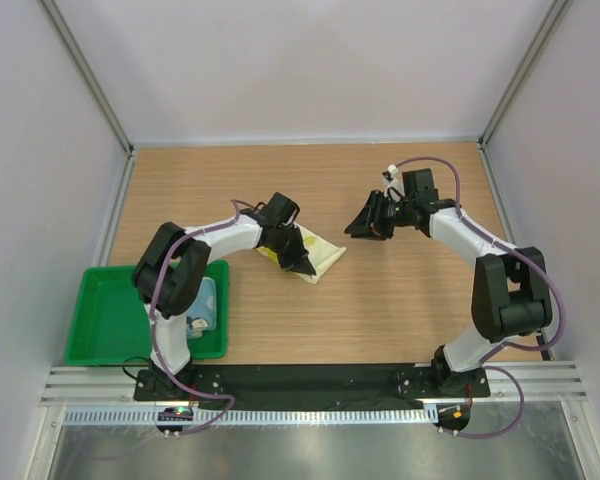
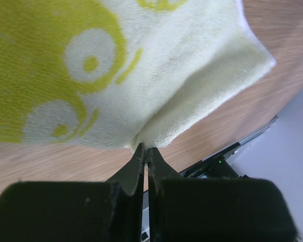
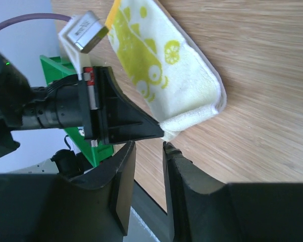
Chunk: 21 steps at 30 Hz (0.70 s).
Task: Roll the towels
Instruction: Roll the towel
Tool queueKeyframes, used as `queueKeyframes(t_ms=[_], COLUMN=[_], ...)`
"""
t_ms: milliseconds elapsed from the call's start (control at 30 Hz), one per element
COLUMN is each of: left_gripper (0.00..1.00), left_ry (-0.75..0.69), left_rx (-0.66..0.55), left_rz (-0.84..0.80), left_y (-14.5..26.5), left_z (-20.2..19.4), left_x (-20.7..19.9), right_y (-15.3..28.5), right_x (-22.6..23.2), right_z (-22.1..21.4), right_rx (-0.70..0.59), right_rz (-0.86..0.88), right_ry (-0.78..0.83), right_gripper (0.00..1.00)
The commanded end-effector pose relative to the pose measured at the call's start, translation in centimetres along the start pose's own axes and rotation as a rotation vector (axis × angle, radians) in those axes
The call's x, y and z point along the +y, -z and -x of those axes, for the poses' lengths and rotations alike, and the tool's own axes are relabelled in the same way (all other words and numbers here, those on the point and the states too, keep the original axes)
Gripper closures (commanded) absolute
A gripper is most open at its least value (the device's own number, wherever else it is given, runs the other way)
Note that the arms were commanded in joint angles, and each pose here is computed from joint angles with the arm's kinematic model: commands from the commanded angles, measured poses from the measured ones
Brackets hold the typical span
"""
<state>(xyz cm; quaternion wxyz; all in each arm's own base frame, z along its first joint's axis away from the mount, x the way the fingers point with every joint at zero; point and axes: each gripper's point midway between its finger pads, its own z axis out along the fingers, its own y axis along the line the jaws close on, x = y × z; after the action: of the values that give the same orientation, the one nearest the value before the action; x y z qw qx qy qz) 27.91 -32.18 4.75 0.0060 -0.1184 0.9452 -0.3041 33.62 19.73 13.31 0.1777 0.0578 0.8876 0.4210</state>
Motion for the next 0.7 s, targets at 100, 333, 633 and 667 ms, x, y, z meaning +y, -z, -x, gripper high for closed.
queueKeyframes(t_ms=[100,333,633,667], left_gripper=[1.0,1.0,1.0,1.0], left_ry=[0.115,0.138,0.101,0.101], left_rx=[-0.016,0.001,0.005,0.01], left_rz=[0.028,0.048,0.087,0.092], left_y=[0.4,-0.2,-0.4,-0.5], left_z=[0.5,1.1,1.9,1.9], left_x=[2.5,4.2,4.5,4.7], right_y=[-1.0,-3.6,-6.8,-7.2], right_x=[3.1,2.8,1.9,2.3], right_z=[-1.3,-2.9,-5.3,-5.1], right_rx=[0.009,0.064,0.14,0.135], right_rz=[0.138,0.181,0.165,0.18], right_ry=[0.098,0.137,0.151,0.166], right_gripper=[0.7,0.75,0.76,0.77])
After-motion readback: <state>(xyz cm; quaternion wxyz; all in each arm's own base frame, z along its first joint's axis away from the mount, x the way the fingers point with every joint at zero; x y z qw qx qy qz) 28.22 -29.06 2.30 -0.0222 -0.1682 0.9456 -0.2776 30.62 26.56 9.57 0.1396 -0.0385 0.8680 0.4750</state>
